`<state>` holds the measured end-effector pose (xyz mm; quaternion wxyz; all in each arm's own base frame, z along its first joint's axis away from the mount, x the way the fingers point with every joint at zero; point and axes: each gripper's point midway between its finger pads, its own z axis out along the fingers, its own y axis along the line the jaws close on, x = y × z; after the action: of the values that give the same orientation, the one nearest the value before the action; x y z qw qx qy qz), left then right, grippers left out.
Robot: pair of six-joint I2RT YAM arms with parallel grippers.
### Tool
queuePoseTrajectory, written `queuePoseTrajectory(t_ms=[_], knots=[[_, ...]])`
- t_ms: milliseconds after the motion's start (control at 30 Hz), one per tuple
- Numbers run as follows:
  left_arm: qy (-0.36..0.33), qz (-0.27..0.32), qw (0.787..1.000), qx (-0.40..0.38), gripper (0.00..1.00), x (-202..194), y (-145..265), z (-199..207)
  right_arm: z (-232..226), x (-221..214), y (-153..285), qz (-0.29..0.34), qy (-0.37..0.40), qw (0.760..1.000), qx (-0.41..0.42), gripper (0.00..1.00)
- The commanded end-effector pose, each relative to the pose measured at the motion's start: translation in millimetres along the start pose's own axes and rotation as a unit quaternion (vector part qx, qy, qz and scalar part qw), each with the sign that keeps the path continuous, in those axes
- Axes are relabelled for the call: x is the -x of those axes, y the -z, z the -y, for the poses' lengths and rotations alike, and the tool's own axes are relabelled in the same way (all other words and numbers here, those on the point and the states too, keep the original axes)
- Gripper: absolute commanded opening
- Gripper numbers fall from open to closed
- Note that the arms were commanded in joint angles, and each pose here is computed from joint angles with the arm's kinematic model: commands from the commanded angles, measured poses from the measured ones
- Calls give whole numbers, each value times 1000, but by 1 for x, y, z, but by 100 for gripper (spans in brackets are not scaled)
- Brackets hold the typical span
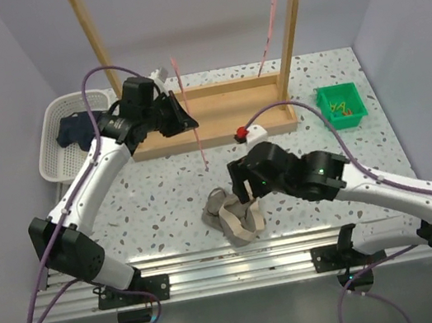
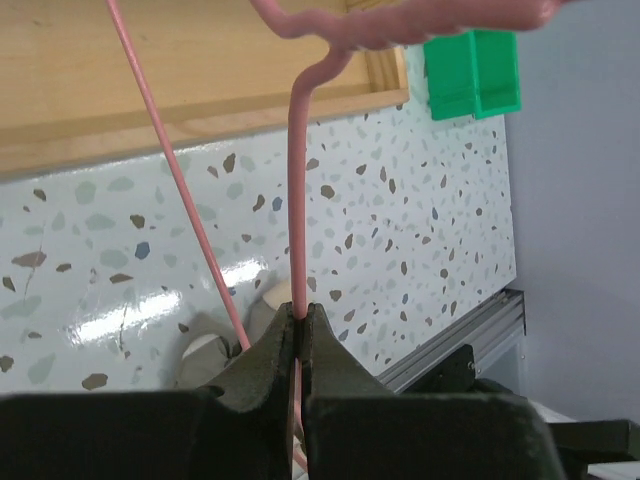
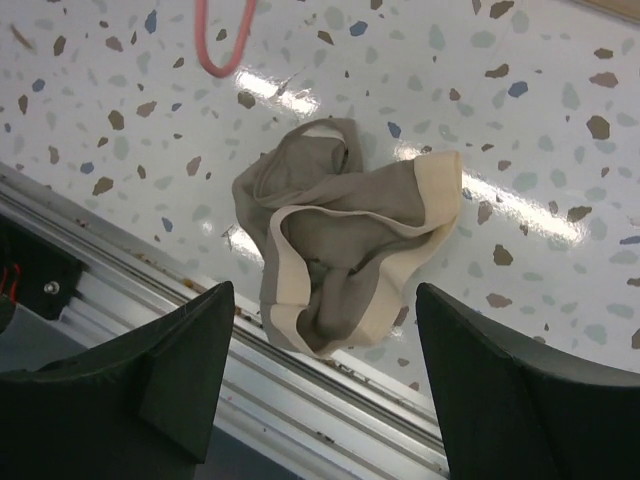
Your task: Remove the underwear clipped to the hanger
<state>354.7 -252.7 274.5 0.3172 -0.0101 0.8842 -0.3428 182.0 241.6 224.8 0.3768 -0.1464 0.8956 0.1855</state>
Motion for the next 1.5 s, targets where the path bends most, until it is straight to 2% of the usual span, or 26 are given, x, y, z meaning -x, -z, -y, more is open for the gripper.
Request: queuePoseTrajectory(t_ms=[0,167,300,467,600,833,867,967,1067,1267,1300,1333,1400,1467], knots=[[25,40,999,-7,0,3,11,4,-7,30,-8,67,18,994,-81,77],[45,40,998,13,0,-6,14,-3,-45,50,-25,88,33,994,-57,82],[48,41,998,24,0,-7,13,-7,-66,60,-41,80,46,994,-51,83],[56,43,997,6,0,-5,17,1,-74,59,-64,71,48,994,-71,83],[55,44,997,4,0,-4,21,4,-64,62,-77,88,34,989,-117,78],[55,37,998,-5,0,-9,25,7,-64,74,-86,130,26,983,-127,61],[55,34,998,-5,0,-11,25,6,-65,75,-88,131,27,983,-126,52],[58,33,998,-11,0,-12,26,7,-69,76,-97,115,24,988,-105,40],[60,36,997,-19,0,-11,29,11,-74,70,-106,89,19,993,-78,38],[60,42,997,-29,0,-5,32,18,-67,56,-108,71,20,994,-85,37],[59,42,997,-29,0,-5,32,17,-66,56,-107,72,17,993,-87,32],[59,41,997,-30,0,-6,32,18,-65,58,-104,76,15,993,-86,18],[57,38,997,-28,0,-7,30,16,-62,61,-100,82,14,992,-91,0],[55,35,998,-24,0,-10,28,12,-62,67,-94,88,13,992,-90,0]])
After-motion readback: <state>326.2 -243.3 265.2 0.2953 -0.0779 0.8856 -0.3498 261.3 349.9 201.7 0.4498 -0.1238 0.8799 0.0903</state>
